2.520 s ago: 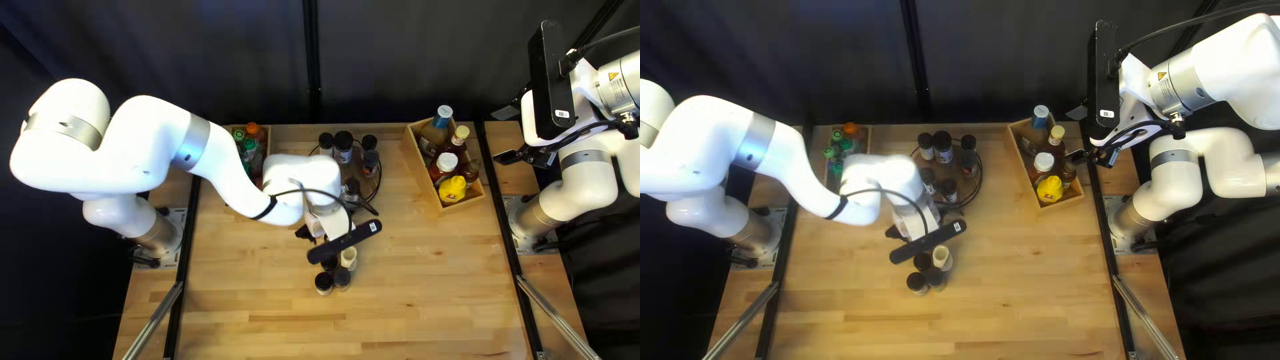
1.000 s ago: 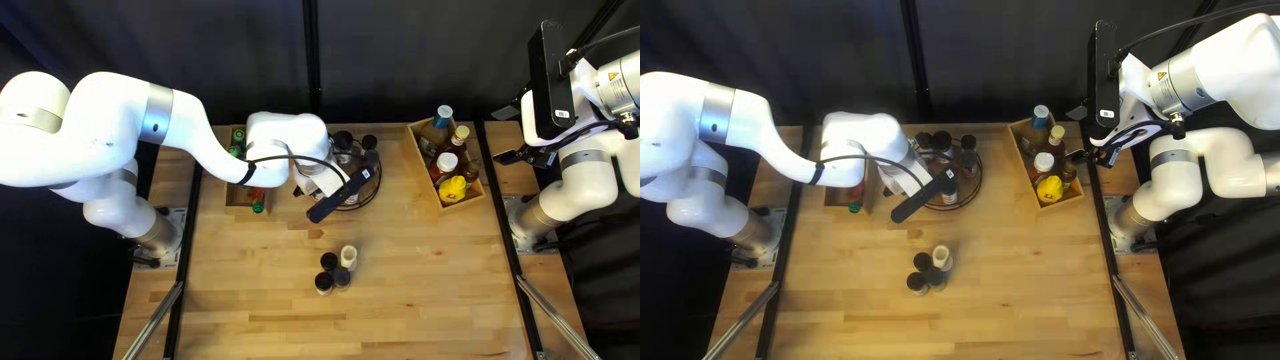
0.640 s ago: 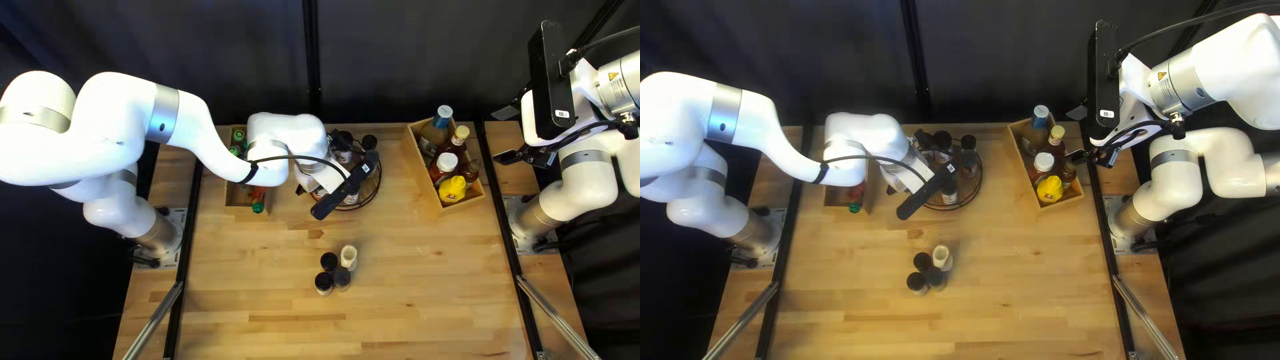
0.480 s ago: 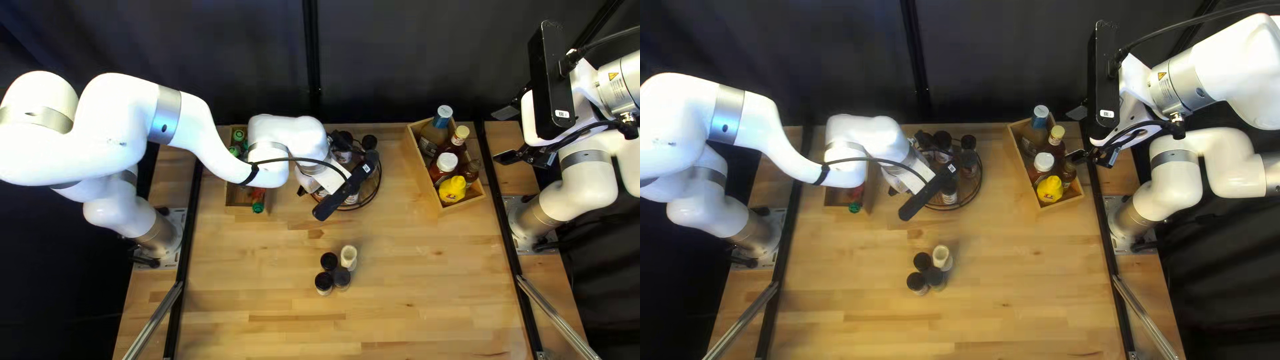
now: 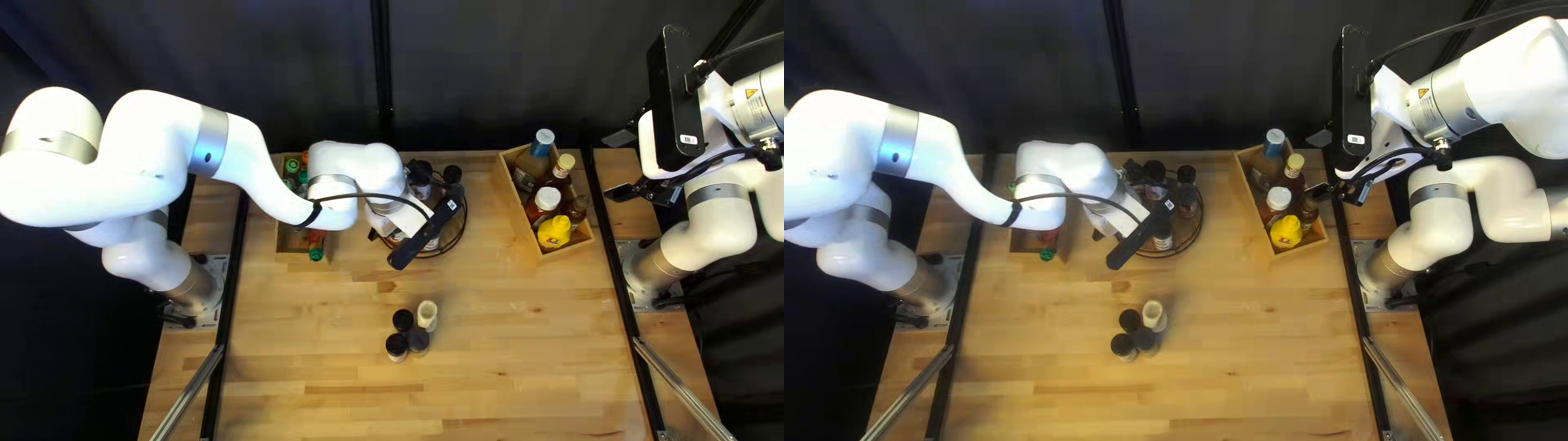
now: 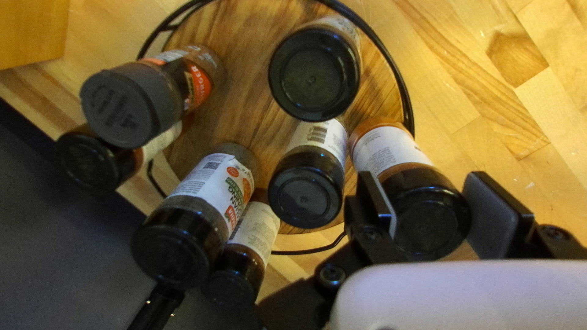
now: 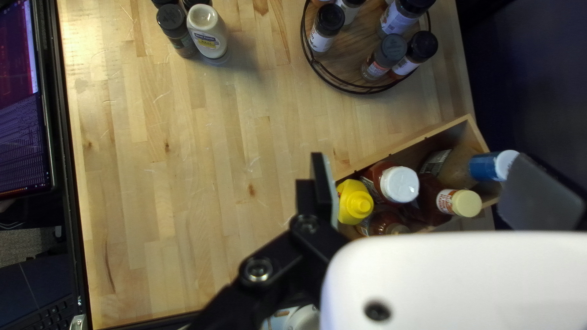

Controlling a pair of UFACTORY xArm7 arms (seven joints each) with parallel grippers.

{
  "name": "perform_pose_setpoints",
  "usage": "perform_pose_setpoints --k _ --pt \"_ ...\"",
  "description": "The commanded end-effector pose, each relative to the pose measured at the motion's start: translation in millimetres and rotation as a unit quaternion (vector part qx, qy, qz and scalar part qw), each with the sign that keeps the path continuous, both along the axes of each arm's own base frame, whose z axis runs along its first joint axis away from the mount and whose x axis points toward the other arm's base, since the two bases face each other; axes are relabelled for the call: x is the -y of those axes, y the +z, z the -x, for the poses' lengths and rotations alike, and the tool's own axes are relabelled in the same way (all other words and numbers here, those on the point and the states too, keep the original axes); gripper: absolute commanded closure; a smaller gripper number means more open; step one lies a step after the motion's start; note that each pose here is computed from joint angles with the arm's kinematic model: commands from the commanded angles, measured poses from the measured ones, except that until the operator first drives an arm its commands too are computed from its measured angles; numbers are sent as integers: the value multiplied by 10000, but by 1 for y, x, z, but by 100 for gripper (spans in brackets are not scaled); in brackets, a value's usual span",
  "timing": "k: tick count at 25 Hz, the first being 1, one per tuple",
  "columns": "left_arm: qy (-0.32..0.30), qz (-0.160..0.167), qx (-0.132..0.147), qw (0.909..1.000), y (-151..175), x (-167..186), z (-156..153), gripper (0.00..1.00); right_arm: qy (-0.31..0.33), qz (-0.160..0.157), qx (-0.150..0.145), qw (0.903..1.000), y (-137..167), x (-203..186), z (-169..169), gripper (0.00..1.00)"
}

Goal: Separate condiments, baby food and spices and place it in 3 different racks/containers

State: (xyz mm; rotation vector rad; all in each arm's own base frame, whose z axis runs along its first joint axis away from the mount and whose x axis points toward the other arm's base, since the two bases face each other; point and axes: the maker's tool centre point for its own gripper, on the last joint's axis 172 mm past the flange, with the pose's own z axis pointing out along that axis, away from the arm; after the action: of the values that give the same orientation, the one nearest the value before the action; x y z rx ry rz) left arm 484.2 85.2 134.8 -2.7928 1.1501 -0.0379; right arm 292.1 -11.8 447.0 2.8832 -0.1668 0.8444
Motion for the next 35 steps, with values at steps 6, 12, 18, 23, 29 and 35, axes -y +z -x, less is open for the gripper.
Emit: perform_pose_setpoints --k 6,12,18,23,29,35 --pt "127 194 -66 9997 -5 -2 -7 42 0 0 0 10000 0 0 0 0" --pt "184 207 -26 9996 3 5 -9 0 0 0 0 10000 0 0 0 0" --pt "105 333 -16 9994 22 32 -2 0 0 0 0 10000 0 0 0 0" --pt "-291 852 -102 9959 32 95 10 0 0 0 0 10000 0 0 0 0" --pt "-31 963 -149 9952 7 160 32 0 0 0 0 10000 0 0 0 0" --pt "526 691 -231 9960 -45 178 54 0 0 0 0 10000 0 0 0 0"
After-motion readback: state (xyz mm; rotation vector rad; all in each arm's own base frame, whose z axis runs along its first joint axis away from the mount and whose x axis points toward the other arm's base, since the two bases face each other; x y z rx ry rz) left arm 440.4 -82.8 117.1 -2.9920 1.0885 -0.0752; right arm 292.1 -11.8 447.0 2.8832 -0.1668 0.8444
